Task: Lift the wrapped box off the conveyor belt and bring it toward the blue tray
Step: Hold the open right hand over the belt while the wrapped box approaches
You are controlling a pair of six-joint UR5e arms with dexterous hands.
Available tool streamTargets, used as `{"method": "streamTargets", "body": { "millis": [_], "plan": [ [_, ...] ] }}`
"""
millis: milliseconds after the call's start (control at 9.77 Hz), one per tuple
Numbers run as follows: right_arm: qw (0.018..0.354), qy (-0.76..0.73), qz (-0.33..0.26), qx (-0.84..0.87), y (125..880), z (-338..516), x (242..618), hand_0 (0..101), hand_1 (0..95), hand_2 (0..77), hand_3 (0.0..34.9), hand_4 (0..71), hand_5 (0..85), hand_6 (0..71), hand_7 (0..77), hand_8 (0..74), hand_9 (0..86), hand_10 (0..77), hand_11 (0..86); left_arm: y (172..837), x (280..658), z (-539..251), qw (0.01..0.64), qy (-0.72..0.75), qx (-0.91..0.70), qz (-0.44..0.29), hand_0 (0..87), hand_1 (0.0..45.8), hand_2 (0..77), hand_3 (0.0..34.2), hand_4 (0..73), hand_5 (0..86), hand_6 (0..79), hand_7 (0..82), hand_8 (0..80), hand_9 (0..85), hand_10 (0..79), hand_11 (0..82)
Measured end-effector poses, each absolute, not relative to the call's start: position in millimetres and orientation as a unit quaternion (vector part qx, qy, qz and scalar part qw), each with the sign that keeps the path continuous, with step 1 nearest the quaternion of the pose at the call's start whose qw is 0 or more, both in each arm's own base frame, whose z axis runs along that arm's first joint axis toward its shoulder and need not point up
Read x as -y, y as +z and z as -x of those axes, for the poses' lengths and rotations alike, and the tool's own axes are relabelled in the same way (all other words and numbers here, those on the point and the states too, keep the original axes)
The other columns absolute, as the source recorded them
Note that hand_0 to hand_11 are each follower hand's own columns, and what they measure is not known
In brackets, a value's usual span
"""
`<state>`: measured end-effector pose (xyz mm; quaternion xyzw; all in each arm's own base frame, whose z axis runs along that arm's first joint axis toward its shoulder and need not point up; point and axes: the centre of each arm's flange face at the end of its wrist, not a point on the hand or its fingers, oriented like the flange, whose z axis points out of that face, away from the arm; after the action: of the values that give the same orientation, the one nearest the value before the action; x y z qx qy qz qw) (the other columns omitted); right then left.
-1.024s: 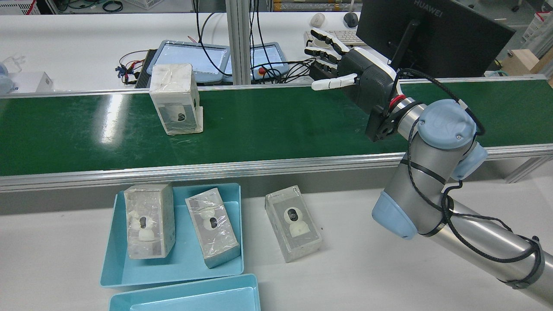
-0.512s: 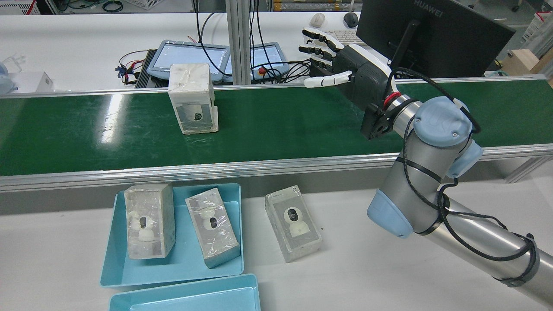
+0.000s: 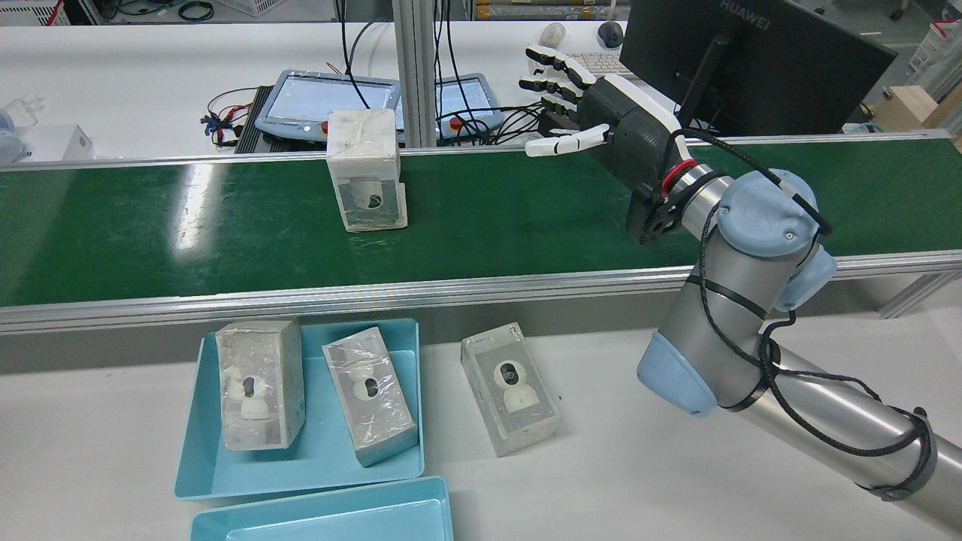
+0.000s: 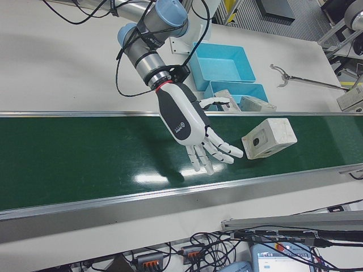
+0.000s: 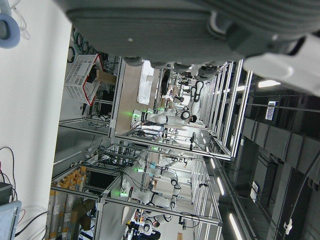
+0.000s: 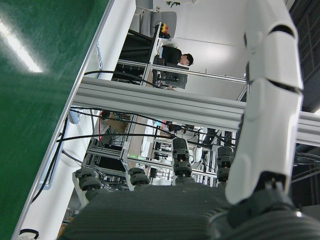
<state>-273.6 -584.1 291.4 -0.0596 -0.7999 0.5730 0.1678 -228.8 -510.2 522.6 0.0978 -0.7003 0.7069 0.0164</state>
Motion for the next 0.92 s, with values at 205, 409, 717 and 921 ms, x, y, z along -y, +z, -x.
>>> {"method": "streamTargets", "body": {
  "millis": [205,409,717,921],
  "plan": [
    [0.171,0.573,0.057,0.800,291,282,580,45,13.6,15.8,30.0,0.5,16.9,0.0,18.0,1.1,6.0,3.8,6.5,523,510,229,0.016,0.707,0.700,-0.098,0.0,0.0,0.5,0.0,0.0,0.5,0.0,0.5,0.5,0.0,0.5,0.0],
    [0.172,0.571,0.054,0.801,289,292,576,45,13.6,18.0,30.0,1.6,16.9,0.0,17.5,1.1,6.0,3.8,6.5,523,510,229,0.016,0.707,0.700,-0.098,0.0,0.0,1.1,0.0,0.0,0.5,0.0,0.5,0.0,0.5,0.5,0.0],
    [0.175,0.573,0.054,0.799,291,299,573,45,13.6,18.5,29.9,3.3,16.9,0.0,18.5,1.1,6.0,3.8,6.5,523,510,229,0.016,0.707,0.700,-0.098,0.0,0.0,1.1,0.0,0.5,0.5,0.0,0.5,0.0,0.5,0.5,0.0],
    [0.177,0.575,0.053,0.797,293,301,574,45,13.6,19.1,30.0,3.3,18.0,0.0,18.5,1.1,6.0,3.8,6.5,523,510,229,0.016,0.707,0.700,-0.098,0.0,0.0,1.1,0.0,0.5,0.5,0.0,0.5,0.5,0.5,0.5,0.0]
  ]
}}
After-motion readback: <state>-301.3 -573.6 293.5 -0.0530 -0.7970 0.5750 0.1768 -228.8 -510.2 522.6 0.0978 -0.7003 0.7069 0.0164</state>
